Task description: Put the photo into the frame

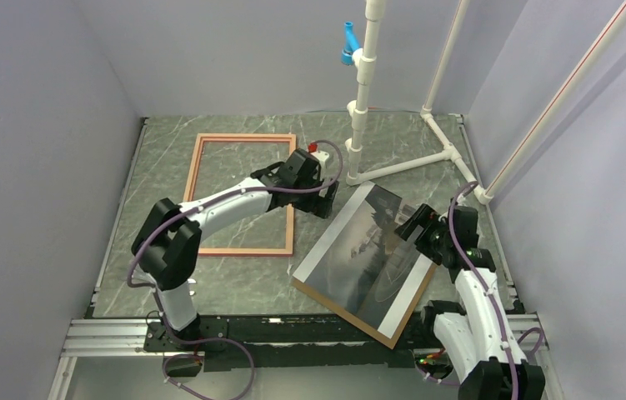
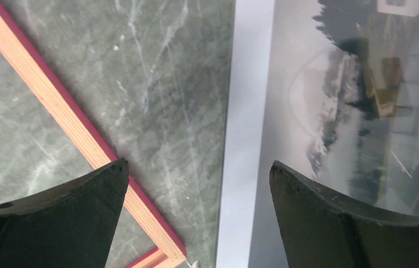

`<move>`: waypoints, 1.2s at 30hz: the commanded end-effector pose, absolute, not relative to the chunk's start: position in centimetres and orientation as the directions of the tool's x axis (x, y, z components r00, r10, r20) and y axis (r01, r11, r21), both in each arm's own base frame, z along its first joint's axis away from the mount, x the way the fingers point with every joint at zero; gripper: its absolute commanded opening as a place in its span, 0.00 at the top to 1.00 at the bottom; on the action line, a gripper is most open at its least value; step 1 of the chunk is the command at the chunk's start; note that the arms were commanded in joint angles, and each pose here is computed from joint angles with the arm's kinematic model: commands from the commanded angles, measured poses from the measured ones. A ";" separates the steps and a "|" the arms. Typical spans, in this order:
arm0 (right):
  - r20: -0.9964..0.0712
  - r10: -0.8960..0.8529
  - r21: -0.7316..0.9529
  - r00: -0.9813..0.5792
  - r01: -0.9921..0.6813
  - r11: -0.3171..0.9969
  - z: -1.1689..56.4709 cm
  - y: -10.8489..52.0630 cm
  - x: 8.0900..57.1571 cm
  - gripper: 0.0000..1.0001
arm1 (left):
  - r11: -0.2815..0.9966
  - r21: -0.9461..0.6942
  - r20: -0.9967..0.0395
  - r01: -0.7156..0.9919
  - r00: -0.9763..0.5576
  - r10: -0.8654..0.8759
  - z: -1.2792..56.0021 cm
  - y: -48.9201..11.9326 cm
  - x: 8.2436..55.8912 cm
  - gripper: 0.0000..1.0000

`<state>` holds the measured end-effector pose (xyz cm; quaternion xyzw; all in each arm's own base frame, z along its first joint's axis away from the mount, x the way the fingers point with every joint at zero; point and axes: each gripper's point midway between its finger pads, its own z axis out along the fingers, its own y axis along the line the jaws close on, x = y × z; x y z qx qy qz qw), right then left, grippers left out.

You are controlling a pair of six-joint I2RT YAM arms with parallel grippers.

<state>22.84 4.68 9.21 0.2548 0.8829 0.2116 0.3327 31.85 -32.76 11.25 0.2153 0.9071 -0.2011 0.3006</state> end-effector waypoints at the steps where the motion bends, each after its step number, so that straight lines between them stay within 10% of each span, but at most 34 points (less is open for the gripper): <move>1: -0.537 0.651 0.467 -0.537 0.454 0.759 9.9 1.4 23.4 0.07 | 0.866 -0.114 -0.666 0.488 -0.684 0.298 11.8 -32.2 34.5 0.01; 36: -0.504 0.757 0.293 -0.415 0.743 0.602 5.2 -2.8 21.1 0.09 | 0.836 -0.389 -0.383 0.388 -0.893 0.236 4.3 -36.9 36.9 0.02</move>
